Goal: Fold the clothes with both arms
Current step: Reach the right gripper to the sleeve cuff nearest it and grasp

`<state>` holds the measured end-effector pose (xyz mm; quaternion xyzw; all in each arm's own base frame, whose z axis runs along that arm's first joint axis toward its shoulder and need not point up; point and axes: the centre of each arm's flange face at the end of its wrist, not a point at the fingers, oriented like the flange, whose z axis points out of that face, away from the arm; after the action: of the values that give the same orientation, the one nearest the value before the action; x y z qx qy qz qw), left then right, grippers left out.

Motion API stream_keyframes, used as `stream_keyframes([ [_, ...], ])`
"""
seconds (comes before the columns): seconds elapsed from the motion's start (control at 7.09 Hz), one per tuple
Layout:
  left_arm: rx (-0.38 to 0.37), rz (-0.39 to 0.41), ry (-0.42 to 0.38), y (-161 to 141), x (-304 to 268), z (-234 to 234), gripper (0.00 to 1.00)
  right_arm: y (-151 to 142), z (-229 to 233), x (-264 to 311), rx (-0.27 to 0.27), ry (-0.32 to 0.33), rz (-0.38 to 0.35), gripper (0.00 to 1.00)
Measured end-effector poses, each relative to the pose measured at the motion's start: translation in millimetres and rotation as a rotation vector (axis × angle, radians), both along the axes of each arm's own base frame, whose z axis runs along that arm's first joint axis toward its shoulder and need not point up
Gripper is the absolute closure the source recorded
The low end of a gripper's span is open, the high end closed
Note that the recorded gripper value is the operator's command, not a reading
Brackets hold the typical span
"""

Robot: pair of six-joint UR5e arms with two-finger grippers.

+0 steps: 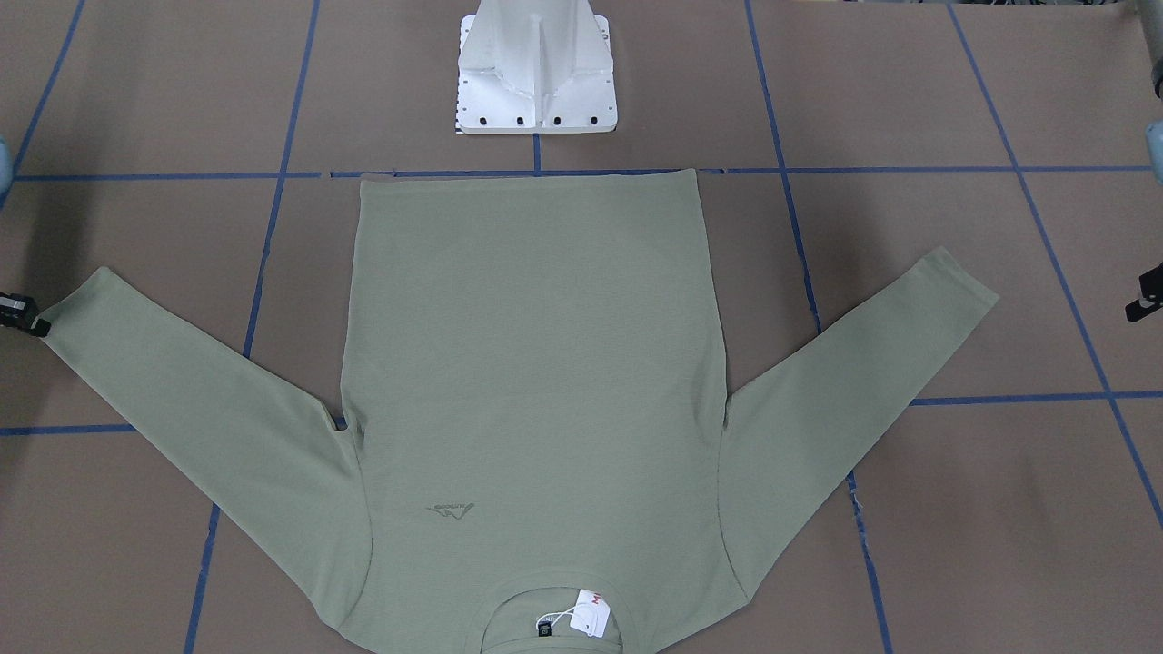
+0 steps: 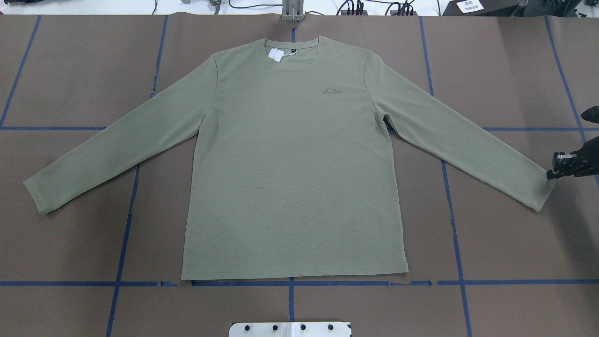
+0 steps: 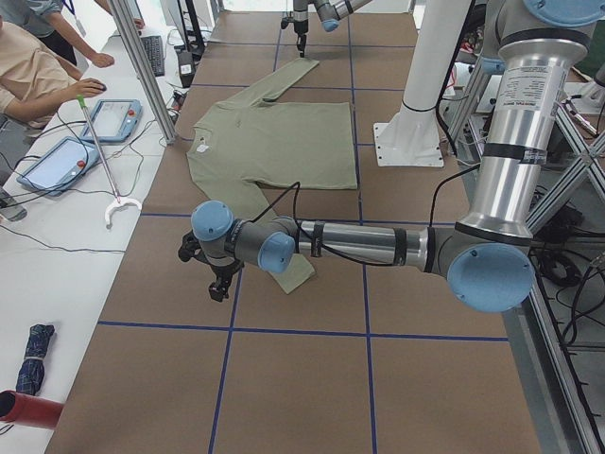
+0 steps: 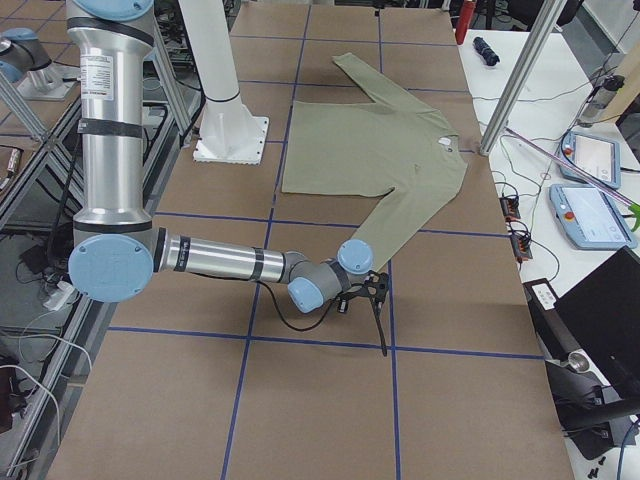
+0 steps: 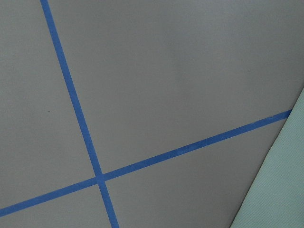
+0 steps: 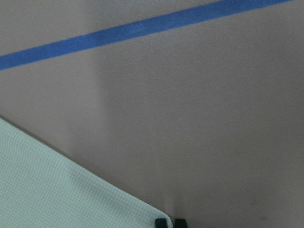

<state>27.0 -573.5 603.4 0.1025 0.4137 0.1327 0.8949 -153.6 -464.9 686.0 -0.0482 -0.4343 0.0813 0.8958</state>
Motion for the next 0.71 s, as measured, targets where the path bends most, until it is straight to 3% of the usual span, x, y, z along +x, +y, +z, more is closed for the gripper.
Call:
stream_keyframes([
  [0.42, 0.005, 0.001, 0.007, 0, 0, -4, 0.00, -1, -66, -1, 0.065, -0.079, 0.011, 1.00],
  [0.71, 0.015, 0.005, 0.012, 0, 0, -7, 0.00, -16, -148, -19, 0.067, -0.153, 0.086, 1.00],
])
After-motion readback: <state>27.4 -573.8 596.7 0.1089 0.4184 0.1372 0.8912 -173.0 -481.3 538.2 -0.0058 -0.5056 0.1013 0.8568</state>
